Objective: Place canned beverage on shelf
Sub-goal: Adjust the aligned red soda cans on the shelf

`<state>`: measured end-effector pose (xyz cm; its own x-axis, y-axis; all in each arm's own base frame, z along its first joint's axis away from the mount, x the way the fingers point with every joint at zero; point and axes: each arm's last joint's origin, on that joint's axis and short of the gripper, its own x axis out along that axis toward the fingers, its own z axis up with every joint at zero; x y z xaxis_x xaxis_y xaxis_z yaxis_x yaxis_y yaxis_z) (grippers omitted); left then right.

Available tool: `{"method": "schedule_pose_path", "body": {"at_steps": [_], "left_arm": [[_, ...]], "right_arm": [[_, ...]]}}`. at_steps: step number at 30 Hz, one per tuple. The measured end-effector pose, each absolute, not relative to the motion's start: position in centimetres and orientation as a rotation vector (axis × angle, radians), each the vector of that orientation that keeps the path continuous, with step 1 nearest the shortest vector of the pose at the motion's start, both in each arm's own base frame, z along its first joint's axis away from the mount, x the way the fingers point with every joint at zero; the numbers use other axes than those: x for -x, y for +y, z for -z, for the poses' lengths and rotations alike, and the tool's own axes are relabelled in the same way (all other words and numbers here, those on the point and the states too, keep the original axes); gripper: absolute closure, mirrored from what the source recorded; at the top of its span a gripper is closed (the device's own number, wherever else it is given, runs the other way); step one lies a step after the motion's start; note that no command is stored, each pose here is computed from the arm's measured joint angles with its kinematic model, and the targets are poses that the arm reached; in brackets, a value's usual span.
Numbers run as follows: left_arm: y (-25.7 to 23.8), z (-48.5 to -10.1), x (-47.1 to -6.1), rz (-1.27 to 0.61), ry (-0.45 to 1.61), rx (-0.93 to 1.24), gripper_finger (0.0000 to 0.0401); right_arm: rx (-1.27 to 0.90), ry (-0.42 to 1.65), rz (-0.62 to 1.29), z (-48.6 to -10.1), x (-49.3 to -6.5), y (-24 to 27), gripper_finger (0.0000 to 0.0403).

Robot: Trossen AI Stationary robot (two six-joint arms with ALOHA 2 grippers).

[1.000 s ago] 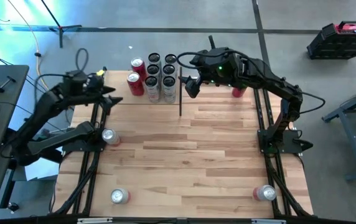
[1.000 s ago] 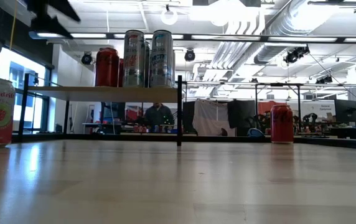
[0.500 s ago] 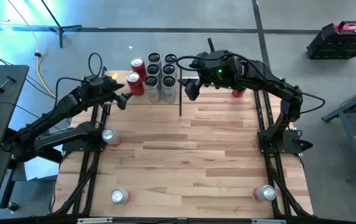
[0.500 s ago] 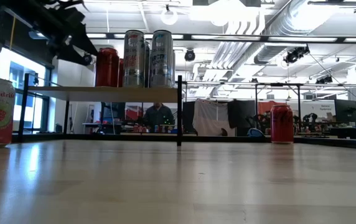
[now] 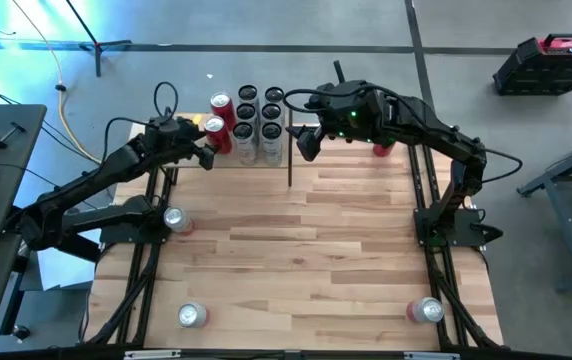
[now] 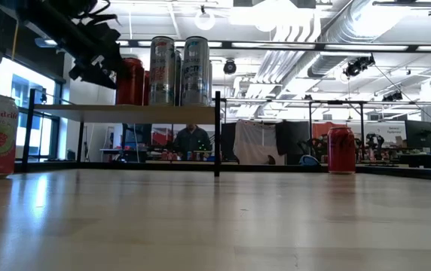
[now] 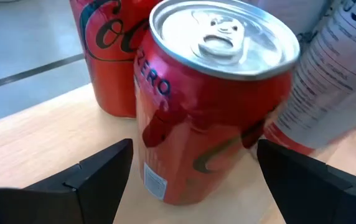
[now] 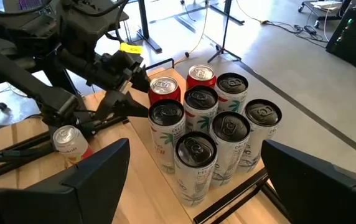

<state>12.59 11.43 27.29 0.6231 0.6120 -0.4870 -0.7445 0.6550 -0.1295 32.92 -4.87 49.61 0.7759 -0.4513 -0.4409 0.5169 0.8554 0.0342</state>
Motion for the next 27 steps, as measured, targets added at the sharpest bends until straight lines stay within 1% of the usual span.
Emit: {"method": "schedule_pose_path", "body": {"at_steps": [9, 27], "left_arm": [[12.2, -27.1, -13.3, -0.854, 0.391, 0.367, 0.0069], [13.2, -26.8, -14.3, -0.873, 0.341, 0.413, 0.0069]], "right_arm": [[-0.156, 0.442, 0.527, -49.6, -32.9, -4.9, 0.0054], [-0.161, 0.441, 0.528, -49.6, -32.9, -4.9, 0.0054]]}}
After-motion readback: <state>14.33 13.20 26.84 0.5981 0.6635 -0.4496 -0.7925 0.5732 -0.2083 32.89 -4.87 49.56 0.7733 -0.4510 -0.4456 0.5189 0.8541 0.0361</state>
